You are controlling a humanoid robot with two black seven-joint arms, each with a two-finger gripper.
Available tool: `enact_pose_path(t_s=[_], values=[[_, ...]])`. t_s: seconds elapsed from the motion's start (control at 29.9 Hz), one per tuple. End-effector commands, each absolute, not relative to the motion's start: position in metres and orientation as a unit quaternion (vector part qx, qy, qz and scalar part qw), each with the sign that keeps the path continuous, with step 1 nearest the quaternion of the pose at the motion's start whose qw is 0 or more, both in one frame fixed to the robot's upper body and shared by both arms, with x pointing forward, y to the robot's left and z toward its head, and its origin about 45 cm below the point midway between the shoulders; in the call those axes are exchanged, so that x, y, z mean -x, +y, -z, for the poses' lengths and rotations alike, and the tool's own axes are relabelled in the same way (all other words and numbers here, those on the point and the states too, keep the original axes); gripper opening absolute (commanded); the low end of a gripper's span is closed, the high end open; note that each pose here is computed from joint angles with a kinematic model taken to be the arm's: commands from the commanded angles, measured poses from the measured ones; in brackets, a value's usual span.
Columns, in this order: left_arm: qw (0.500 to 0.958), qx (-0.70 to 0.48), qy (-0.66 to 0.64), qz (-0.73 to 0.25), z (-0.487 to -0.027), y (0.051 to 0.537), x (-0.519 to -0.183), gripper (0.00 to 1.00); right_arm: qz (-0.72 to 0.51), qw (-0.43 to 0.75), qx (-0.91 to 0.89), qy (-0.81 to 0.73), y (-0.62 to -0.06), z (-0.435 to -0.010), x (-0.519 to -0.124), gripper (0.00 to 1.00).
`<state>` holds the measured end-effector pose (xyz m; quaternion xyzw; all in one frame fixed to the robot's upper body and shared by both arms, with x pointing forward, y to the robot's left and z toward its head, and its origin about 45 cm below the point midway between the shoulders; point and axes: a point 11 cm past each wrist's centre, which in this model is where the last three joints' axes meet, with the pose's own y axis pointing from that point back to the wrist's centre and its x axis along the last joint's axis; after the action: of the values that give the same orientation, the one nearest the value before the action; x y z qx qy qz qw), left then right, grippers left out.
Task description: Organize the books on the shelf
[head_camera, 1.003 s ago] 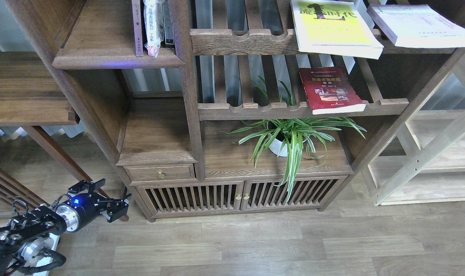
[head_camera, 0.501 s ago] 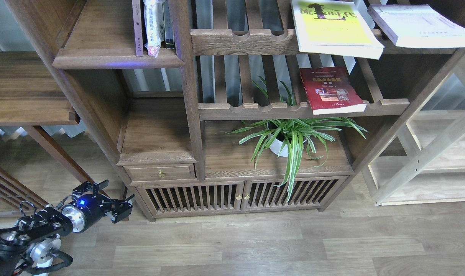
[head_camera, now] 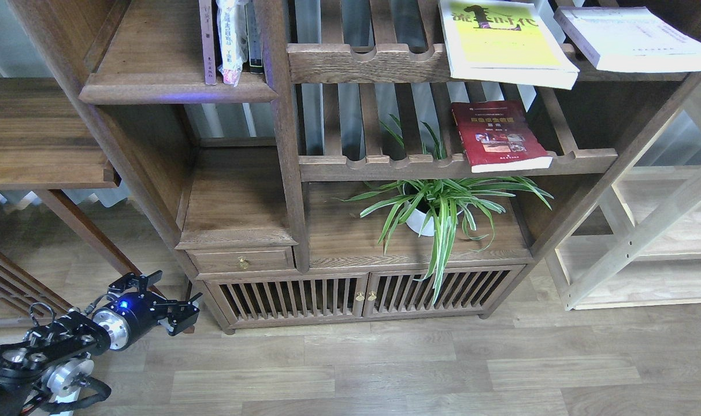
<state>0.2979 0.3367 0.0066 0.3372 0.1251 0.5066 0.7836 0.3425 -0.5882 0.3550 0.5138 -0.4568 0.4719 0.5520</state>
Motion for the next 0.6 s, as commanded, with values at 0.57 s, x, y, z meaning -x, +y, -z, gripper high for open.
enact_pose_path(t_s=[0.57], values=[[0.783, -0.337, 0.124, -0.508, -0.008, 0.337, -0.3, 1.0, -0.491, 0.546, -0.561, -0.381, -0.55, -0.368, -0.351, 1.0]])
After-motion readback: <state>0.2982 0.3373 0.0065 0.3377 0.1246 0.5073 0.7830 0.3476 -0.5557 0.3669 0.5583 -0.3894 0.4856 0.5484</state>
